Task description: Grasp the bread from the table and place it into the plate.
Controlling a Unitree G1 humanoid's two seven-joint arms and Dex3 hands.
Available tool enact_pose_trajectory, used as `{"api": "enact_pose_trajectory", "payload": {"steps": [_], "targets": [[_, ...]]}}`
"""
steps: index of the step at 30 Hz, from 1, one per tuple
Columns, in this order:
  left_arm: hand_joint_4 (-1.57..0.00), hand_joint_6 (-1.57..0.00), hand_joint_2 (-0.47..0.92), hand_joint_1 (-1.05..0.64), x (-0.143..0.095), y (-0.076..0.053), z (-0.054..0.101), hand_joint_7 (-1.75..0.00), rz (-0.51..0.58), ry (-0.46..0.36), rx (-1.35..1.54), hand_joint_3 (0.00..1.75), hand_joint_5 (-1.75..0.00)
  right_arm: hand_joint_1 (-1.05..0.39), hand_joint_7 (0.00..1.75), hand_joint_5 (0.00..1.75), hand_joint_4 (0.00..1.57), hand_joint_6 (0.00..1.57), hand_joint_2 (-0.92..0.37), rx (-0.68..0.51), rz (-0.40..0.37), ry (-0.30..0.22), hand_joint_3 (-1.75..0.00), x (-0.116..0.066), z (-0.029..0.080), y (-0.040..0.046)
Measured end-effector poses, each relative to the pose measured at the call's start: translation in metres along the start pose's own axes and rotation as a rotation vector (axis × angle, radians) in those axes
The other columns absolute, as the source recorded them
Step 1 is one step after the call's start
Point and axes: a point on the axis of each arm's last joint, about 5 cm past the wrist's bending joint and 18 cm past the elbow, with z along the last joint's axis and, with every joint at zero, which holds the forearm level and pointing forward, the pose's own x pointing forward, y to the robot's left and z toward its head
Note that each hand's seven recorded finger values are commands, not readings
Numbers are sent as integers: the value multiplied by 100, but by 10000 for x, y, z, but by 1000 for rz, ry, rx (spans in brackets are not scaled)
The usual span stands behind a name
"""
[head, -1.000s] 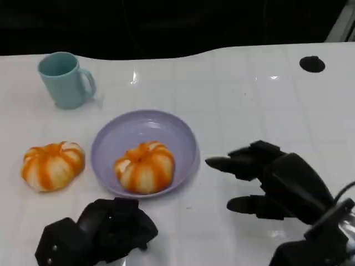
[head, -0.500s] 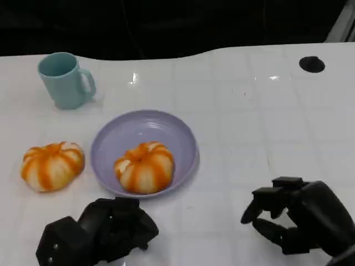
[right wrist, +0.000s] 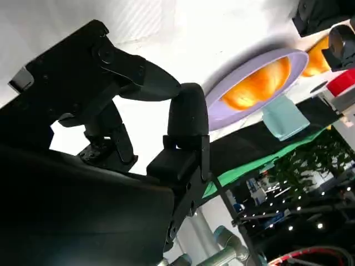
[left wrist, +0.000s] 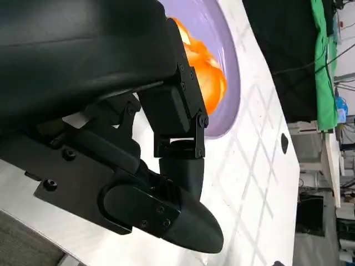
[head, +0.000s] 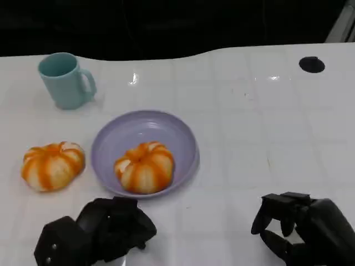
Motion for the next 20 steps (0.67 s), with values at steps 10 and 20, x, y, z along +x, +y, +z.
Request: {"api": "enact_pose_trajectory", "payload": {"steps": [10,20], "targets": [[-87,-127,86,-104,-20,45,-15,-79,8,8,5,0,-154,-22,154,175,76,62,-42,2,-26,-10,-114,40,-1,72],[-87,-128,86,-104,-22,48,-17,-79,9,8,4,0,-155,-21,149,175,76,65,-42,3,-23,-9,-111,44,-8,74]]}}
